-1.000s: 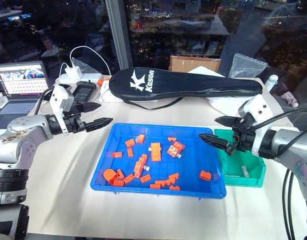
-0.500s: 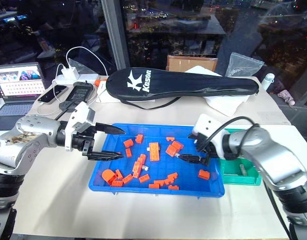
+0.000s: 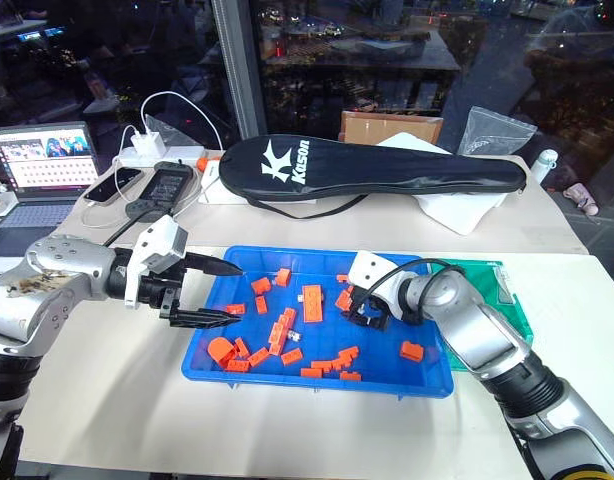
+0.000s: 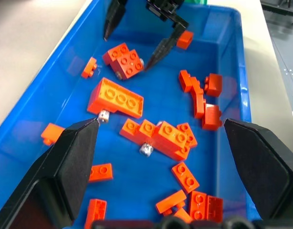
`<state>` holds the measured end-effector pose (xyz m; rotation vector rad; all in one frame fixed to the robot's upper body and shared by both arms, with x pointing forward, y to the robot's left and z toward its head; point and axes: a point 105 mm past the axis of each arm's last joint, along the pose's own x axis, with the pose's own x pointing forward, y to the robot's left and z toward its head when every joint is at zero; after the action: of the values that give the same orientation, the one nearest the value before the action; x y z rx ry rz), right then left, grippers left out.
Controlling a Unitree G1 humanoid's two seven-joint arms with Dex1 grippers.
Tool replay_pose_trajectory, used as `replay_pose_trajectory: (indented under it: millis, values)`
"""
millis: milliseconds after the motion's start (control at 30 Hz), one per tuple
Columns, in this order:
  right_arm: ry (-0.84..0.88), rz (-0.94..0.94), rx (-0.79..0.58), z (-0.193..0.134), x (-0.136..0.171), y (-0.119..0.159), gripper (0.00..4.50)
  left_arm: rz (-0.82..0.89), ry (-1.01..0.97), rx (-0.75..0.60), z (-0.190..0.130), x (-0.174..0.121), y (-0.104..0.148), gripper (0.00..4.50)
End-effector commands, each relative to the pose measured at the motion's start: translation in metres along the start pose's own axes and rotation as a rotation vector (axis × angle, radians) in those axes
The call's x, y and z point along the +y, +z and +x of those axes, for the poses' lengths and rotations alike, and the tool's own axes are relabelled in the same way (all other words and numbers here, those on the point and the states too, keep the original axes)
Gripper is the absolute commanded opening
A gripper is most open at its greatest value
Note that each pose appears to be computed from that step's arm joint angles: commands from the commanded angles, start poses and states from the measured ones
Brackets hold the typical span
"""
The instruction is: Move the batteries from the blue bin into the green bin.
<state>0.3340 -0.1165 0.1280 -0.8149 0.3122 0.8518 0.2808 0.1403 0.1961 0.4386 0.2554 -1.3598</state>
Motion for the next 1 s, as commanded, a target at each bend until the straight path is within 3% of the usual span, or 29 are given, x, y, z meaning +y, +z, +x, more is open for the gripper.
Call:
replay_pose_trajectory:
  millis: [33, 200, 567, 733, 867, 1000]
  values:
    - [-0.045, -0.064, -0.016, 0.001, -0.003, 0.005, 3.41, 0.034, 0.0, -0.024, -0.002, -0.002, 0.009, 4.5]
    - [-0.047, -0.088, -0.017, 0.003, -0.001, 0.007, 1.72, 0.036, 0.003, -0.027, -0.001, -0.001, 0.009, 4.5]
    - [-0.075, -0.057, -0.044, -0.029, -0.028, 0.021, 1.72, 0.033, 0.0, -0.043, 0.0, 0.0, 0.01, 4.5]
    - [0.018, 0.031, -0.039, -0.036, -0.018, 0.013, 1.72, 0.028, -0.007, -0.053, 0.002, 0.0, 0.011, 4.5]
    - [0.079, 0.072, -0.035, -0.033, -0.008, 0.011, 2.74, 0.03, -0.006, -0.056, 0.002, 0.001, 0.012, 4.5]
    - [0.069, 0.066, -0.022, -0.025, -0.011, 0.006, 4.12, 0.03, -0.004, -0.055, 0.002, 0.001, 0.011, 4.5]
